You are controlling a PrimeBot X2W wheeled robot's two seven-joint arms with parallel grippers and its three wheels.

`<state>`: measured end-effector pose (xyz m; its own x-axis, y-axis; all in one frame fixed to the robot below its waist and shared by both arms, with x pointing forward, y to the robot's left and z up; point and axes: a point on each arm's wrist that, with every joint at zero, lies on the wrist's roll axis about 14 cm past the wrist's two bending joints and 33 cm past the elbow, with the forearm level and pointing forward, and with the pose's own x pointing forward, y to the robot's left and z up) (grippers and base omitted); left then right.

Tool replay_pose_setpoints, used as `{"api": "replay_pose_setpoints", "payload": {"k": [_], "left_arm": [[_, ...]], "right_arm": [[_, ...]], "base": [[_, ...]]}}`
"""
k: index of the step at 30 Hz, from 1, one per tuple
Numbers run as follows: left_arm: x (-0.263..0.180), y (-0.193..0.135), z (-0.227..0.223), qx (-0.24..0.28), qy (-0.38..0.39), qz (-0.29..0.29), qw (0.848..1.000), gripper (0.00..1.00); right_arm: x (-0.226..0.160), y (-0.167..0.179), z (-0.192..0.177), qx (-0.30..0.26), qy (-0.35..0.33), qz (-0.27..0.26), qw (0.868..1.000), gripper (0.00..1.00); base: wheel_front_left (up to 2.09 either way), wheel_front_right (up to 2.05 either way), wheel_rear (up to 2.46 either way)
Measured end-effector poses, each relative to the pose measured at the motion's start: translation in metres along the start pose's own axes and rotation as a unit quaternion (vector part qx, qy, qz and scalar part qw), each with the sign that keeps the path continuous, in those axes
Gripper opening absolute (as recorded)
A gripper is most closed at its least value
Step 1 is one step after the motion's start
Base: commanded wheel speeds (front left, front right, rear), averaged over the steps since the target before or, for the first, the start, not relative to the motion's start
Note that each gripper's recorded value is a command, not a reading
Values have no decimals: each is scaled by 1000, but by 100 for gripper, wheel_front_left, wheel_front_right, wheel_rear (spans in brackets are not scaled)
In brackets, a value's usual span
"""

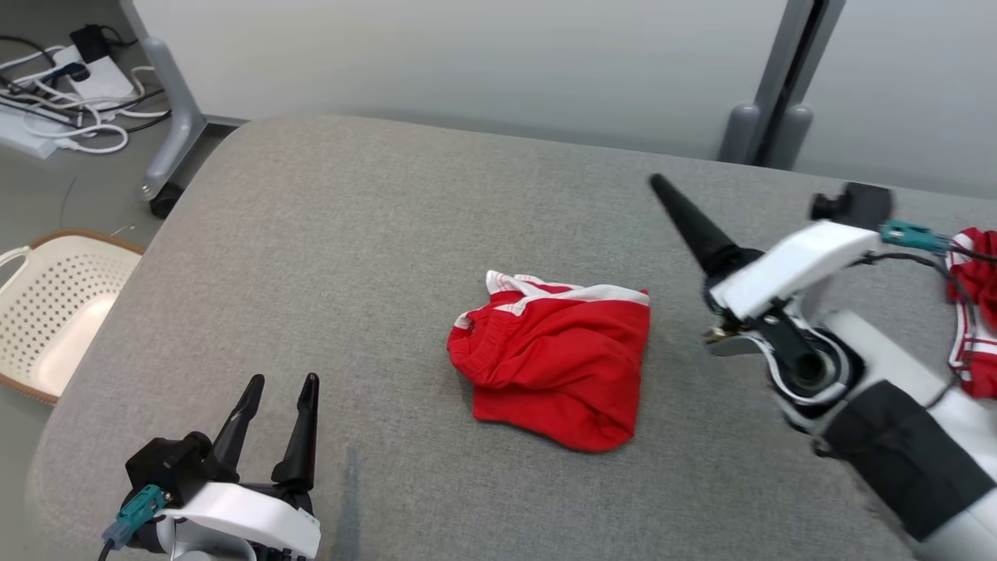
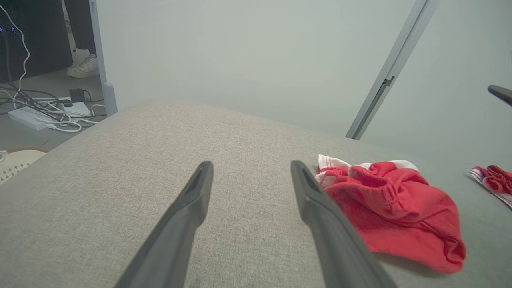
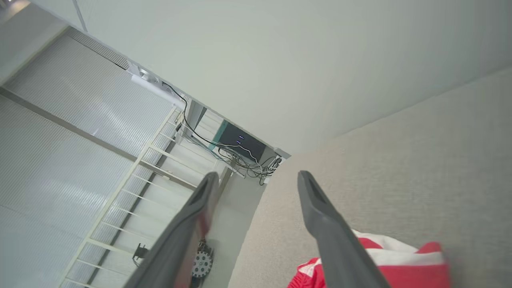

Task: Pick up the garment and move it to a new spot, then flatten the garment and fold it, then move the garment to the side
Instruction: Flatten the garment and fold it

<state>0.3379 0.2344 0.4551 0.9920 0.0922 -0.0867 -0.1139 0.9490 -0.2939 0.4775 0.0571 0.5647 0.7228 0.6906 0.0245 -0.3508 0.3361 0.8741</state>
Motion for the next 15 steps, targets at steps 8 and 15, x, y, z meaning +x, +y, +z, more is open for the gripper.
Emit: {"api": "replay_pose_setpoints", "payload": {"k": [8,15], "left_arm": [[4,-10,7,0,-12,-15,1000,100],[2,-12,5,-1,-11,-18,1000,100]], "right_arm": [[-58,-65,41,-187,-43,-80,978,100],[-71,-76,35,-183,-48,-98,977,100]], "base": [[0,0,0],[0,0,0]]}}
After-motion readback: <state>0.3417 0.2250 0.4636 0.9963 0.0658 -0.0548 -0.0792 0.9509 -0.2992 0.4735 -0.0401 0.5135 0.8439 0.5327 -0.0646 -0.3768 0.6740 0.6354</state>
